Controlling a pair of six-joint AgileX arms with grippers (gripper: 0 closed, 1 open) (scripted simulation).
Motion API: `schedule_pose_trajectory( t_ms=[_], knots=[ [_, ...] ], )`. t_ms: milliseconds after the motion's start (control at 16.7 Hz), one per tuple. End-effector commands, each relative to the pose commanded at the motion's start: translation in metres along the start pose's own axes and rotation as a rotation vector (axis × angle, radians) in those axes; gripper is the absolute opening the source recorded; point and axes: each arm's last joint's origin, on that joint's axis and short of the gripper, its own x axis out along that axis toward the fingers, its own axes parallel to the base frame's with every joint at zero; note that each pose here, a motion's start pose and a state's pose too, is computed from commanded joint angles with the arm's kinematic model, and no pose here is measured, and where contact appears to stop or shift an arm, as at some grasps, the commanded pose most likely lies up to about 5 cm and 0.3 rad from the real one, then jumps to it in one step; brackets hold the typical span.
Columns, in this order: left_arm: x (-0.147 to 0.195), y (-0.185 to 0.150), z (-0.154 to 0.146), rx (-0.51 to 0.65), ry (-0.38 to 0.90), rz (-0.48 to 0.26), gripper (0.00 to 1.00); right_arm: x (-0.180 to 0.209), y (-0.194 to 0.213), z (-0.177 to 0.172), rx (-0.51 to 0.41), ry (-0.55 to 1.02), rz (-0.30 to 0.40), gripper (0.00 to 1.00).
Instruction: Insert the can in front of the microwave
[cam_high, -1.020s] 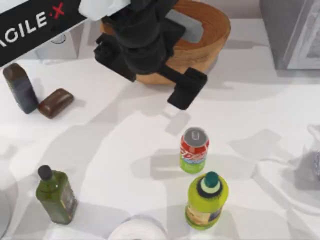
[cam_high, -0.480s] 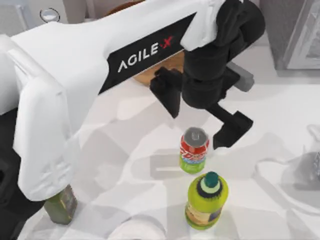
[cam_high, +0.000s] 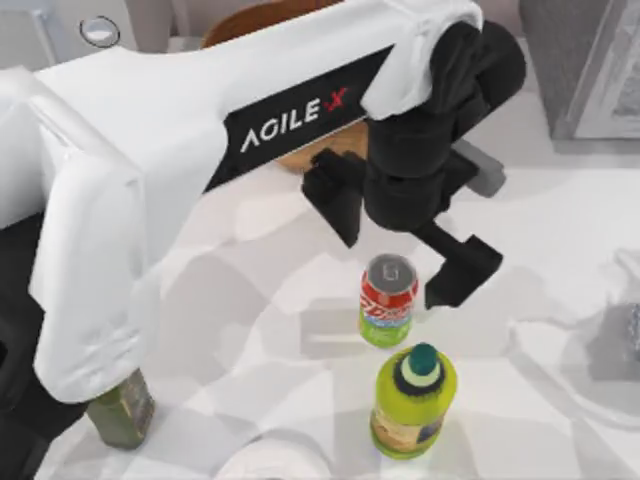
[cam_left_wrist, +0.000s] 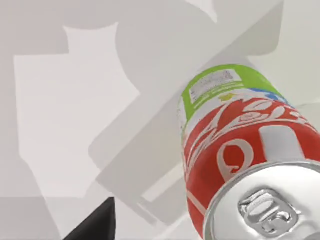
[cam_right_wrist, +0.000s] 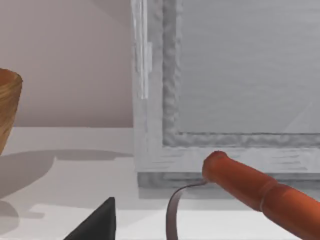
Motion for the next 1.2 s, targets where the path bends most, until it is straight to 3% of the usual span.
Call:
schedule_pose_trajectory(
  t_ms=[240,540,1200],
  knots=[
    [0.037,0.000,-0.001,0.000,0.000,0.000,1.00,0.000,0.000,0.000,0.000,0.000,0.000,1.00],
    [0.041,-0.001,-0.001,0.000,0.001,0.000,1.00,0.000,0.000,0.000,0.000,0.000,0.000,1.00],
    [0.041,-0.001,-0.001,0.000,0.001,0.000,0.17,0.000,0.000,0.000,0.000,0.000,0.000,1.00]
  ],
)
